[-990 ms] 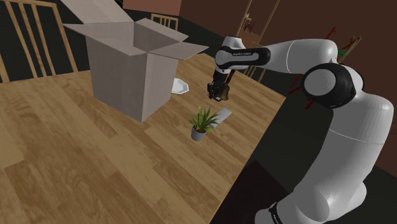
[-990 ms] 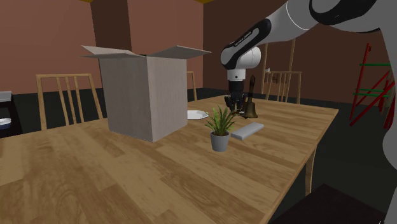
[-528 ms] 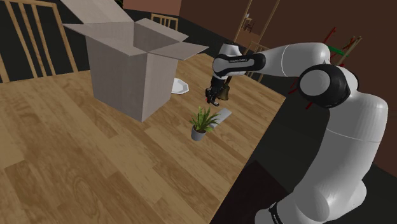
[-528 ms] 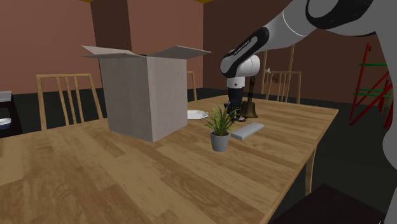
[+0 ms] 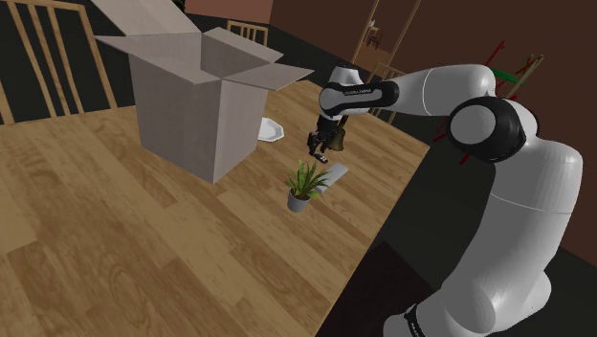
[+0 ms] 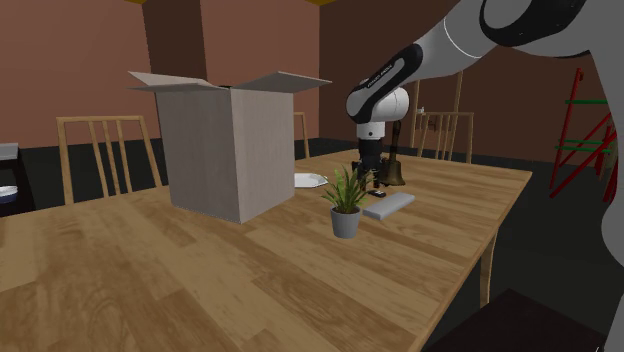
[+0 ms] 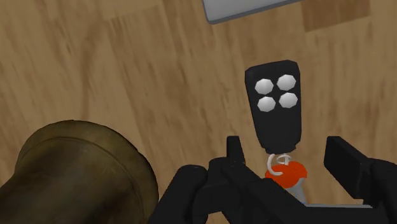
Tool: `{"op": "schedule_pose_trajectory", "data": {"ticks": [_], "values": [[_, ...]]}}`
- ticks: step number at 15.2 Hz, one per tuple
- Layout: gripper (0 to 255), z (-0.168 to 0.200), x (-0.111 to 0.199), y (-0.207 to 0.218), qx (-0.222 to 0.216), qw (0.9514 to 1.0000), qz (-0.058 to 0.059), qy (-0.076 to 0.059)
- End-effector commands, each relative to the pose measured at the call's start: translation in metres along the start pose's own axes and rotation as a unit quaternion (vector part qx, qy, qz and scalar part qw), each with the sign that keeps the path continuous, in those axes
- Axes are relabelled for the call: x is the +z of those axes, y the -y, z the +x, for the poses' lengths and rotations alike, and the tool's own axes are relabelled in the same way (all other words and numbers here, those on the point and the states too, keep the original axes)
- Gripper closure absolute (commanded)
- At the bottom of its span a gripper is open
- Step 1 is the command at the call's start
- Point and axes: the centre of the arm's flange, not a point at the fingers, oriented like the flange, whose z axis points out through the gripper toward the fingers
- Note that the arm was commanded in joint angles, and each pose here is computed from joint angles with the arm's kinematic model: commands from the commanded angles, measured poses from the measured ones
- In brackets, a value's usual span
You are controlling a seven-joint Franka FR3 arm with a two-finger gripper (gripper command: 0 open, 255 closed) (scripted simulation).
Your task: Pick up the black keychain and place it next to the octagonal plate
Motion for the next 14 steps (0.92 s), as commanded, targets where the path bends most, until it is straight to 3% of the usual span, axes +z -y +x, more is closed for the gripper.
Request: {"op": "schedule_pose_trajectory", "data": {"ticks": [1,5,9,14], "values": [[0,0.000,0.000,0.000,0.000,1.0000,0.000,0.000],[0,0.000,0.000,0.000,0.000,1.0000,0.000,0.000],[0,0.000,-0.050,0.000,0.000,1.0000,0.000,0.000],[0,0.000,-0.050,0.000,0.000,1.0000,0.000,0.000]]}}
